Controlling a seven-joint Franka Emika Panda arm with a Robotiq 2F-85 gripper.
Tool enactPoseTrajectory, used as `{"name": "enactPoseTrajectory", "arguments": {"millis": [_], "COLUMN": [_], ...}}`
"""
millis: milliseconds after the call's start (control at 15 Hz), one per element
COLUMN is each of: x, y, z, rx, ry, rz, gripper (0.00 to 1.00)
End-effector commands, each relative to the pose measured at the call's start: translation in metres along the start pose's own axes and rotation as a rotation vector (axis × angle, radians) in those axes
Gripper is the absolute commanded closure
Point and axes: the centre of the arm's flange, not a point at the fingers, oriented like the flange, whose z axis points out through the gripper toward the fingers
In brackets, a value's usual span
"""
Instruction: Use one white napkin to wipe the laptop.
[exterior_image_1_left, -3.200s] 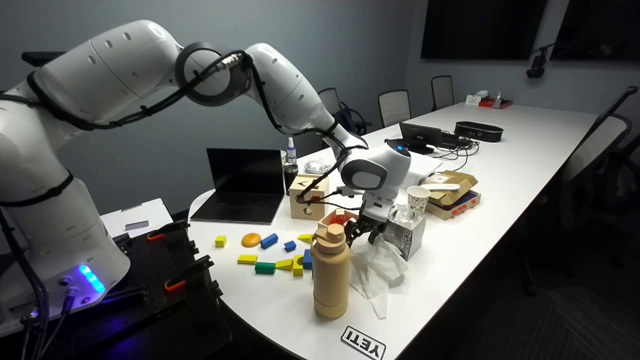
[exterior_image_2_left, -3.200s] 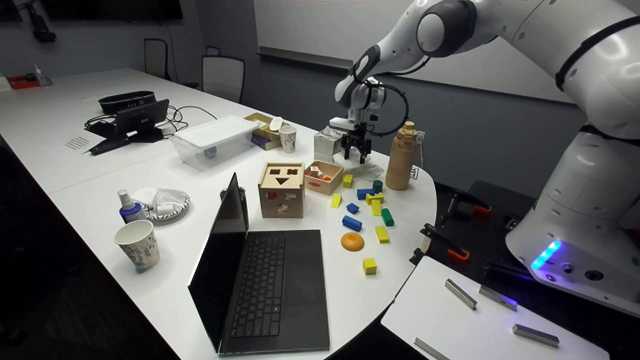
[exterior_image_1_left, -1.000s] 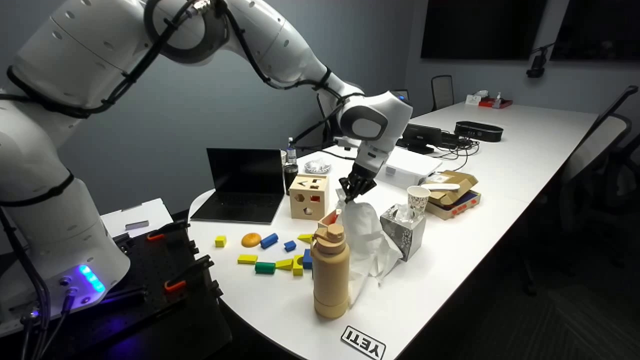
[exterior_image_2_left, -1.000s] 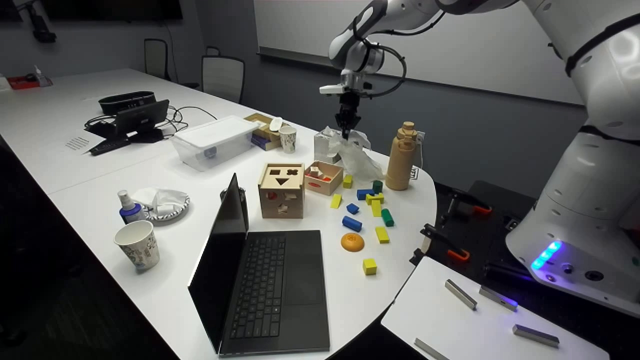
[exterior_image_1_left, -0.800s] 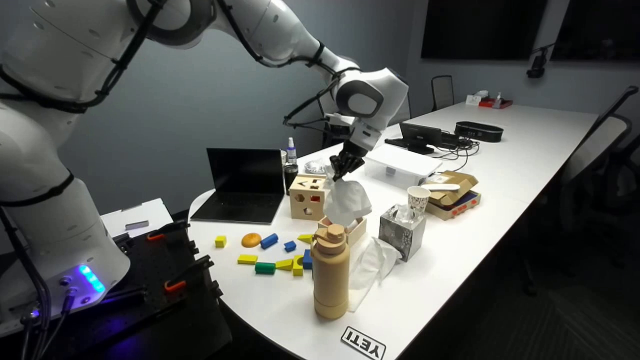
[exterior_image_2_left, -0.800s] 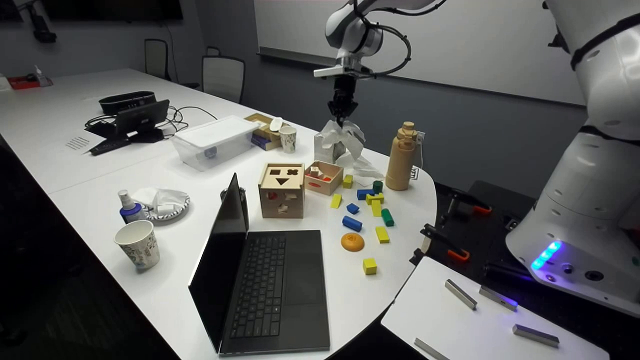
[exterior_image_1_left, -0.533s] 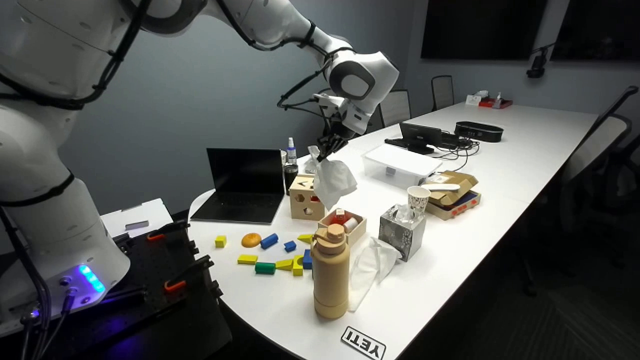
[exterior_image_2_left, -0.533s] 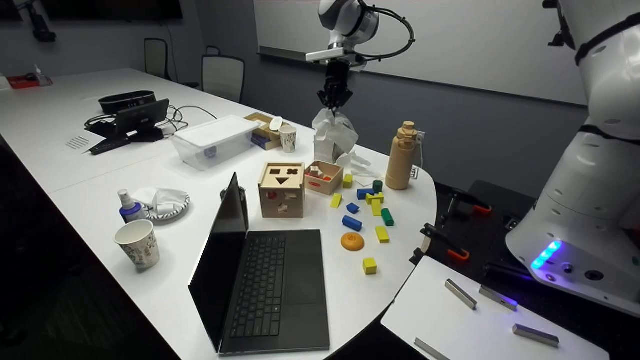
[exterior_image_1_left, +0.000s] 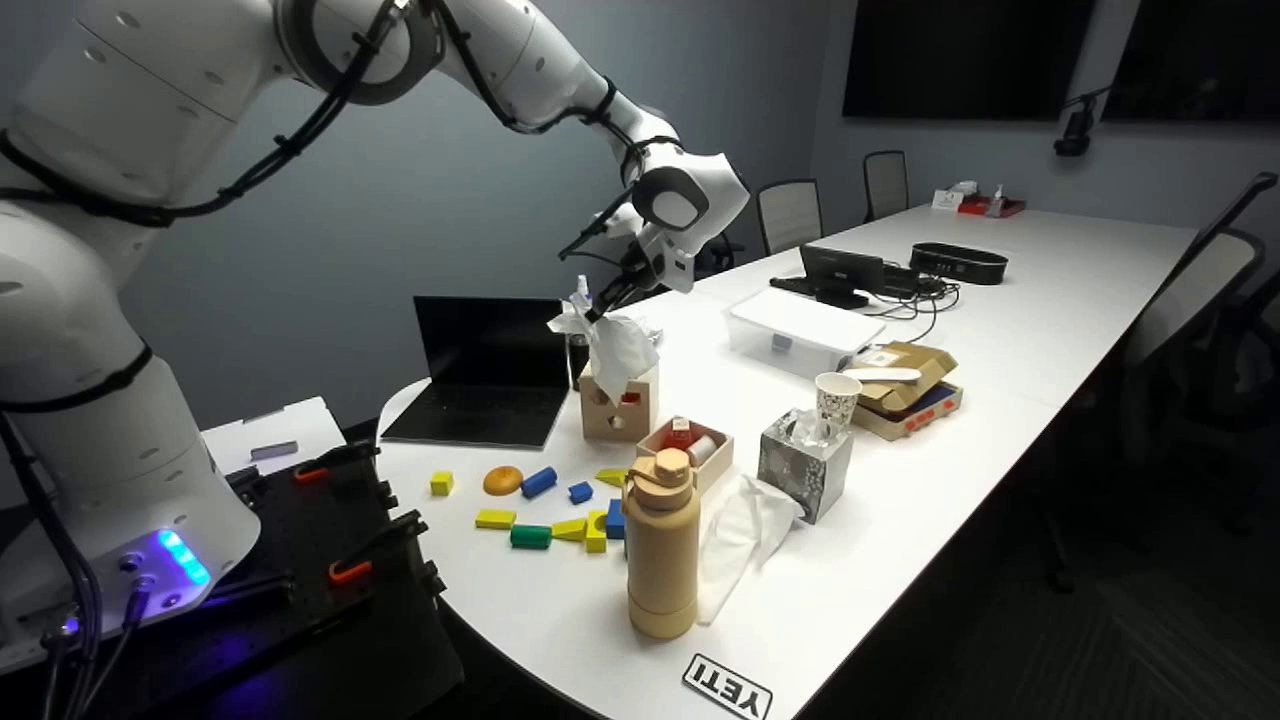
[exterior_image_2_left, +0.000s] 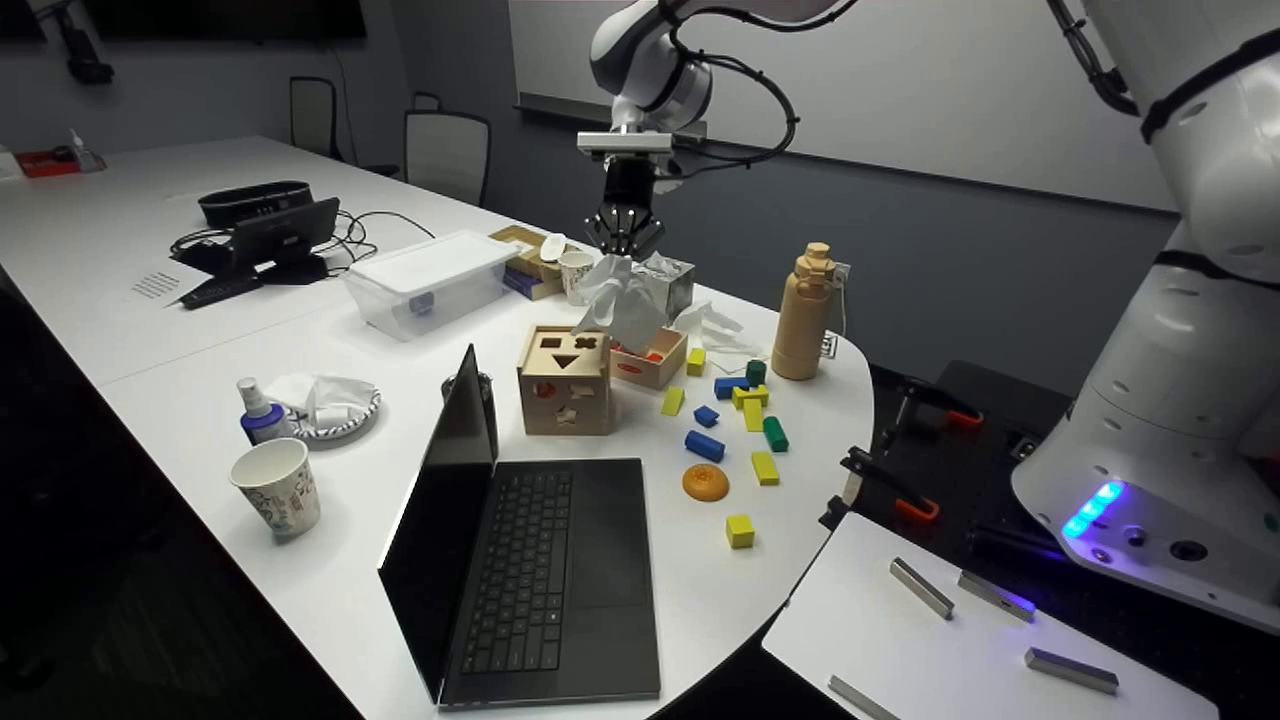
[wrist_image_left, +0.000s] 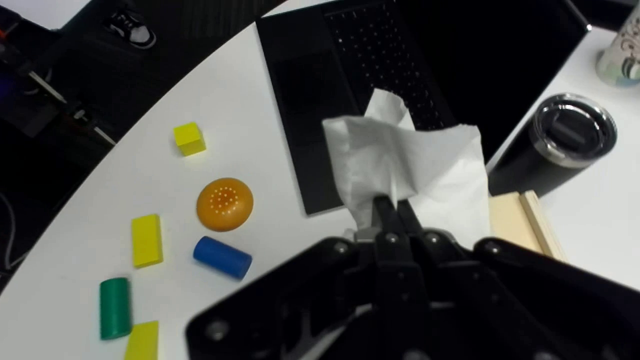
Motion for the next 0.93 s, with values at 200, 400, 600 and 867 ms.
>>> {"name": "enactPoseTrajectory", "arguments": {"millis": [200, 400, 600, 867], "x": [0.008, 0.016, 0.017, 0.017], "y": [-0.006, -0.008, -0.008, -0.008], "z": [0.052, 0.056, 0.054, 0.055], "rx": [0.070, 0.052, 0.055, 0.055], "ry": [-0.151, -0.144, -0.143, -0.144], "rz": [-0.225, -0.206, -0.207, -0.207], "gripper": [1.00, 0.99, 0.99, 1.00]}}
